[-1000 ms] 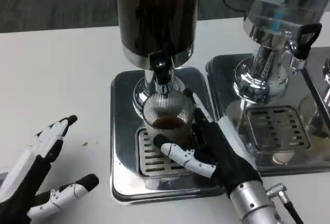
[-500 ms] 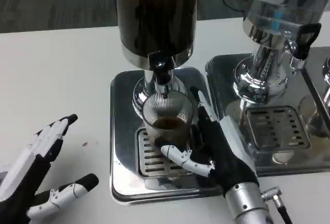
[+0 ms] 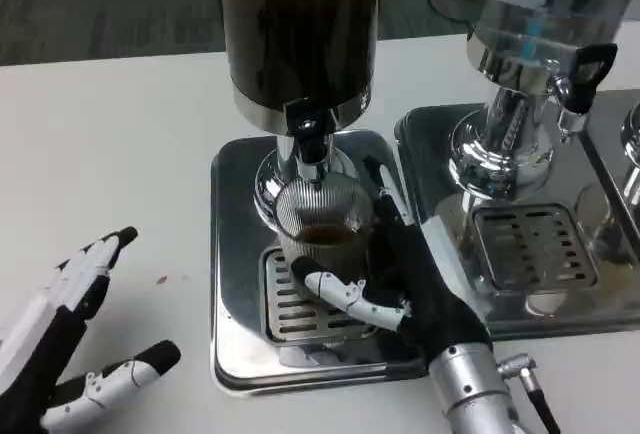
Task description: Grasp the cup under the faucet to collect the drink, then remove the cup.
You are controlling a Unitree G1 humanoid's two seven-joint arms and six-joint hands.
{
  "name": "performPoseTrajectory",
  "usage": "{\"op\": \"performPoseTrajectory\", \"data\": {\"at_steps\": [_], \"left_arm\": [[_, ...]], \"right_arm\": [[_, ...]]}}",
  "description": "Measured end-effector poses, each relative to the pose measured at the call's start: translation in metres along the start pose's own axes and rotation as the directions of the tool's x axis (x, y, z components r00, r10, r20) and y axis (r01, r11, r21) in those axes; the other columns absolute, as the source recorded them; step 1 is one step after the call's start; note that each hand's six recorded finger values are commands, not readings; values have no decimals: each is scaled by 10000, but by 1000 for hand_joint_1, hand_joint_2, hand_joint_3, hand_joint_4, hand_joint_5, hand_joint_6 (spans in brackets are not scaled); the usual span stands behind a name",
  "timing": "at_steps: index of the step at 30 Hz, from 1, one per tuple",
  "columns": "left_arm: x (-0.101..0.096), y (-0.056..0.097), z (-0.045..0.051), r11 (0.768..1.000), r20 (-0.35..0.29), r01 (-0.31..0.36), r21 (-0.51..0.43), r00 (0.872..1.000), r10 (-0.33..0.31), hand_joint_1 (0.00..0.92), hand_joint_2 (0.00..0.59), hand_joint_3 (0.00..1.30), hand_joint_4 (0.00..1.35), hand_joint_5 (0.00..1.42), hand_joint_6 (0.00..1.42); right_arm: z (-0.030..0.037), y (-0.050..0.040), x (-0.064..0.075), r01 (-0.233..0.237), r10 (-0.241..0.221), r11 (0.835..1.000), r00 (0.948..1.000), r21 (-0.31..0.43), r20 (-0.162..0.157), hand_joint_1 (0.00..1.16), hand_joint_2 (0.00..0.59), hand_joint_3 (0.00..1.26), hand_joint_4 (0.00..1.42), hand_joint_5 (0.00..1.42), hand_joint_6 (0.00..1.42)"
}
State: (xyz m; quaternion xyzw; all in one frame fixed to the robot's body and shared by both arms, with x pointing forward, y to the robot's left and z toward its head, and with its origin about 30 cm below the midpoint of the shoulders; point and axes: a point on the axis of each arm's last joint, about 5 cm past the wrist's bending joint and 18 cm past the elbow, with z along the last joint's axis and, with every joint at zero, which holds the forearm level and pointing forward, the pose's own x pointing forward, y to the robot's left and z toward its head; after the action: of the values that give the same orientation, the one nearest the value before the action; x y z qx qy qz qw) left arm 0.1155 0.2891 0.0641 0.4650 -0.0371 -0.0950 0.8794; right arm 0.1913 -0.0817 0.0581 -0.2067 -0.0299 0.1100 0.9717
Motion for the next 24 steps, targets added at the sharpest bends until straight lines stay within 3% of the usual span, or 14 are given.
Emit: {"op": "performPoseTrajectory", "data": {"at_steps": [8,14,24], "left_arm": [[-14,3,4,10000,-24,-57,-53,10000,57,0,102,0,0,0,0],[-25,5,1,9997,-97,-151,-178,9998,150,0,103,0,0,0,0],[-28,4,-1,9996,-161,-175,-208,9997,172,0,106,0,0,0,0]], "right_arm": [[4,21,7,8,-8,10000,10000,-22,60,756,152,0,177,324,538],[4,52,5,428,-429,9991,9991,15,72,821,150,0,313,515,837],[-6,65,6,866,-863,9960,9962,-228,129,851,148,5,456,685,1096]]}}
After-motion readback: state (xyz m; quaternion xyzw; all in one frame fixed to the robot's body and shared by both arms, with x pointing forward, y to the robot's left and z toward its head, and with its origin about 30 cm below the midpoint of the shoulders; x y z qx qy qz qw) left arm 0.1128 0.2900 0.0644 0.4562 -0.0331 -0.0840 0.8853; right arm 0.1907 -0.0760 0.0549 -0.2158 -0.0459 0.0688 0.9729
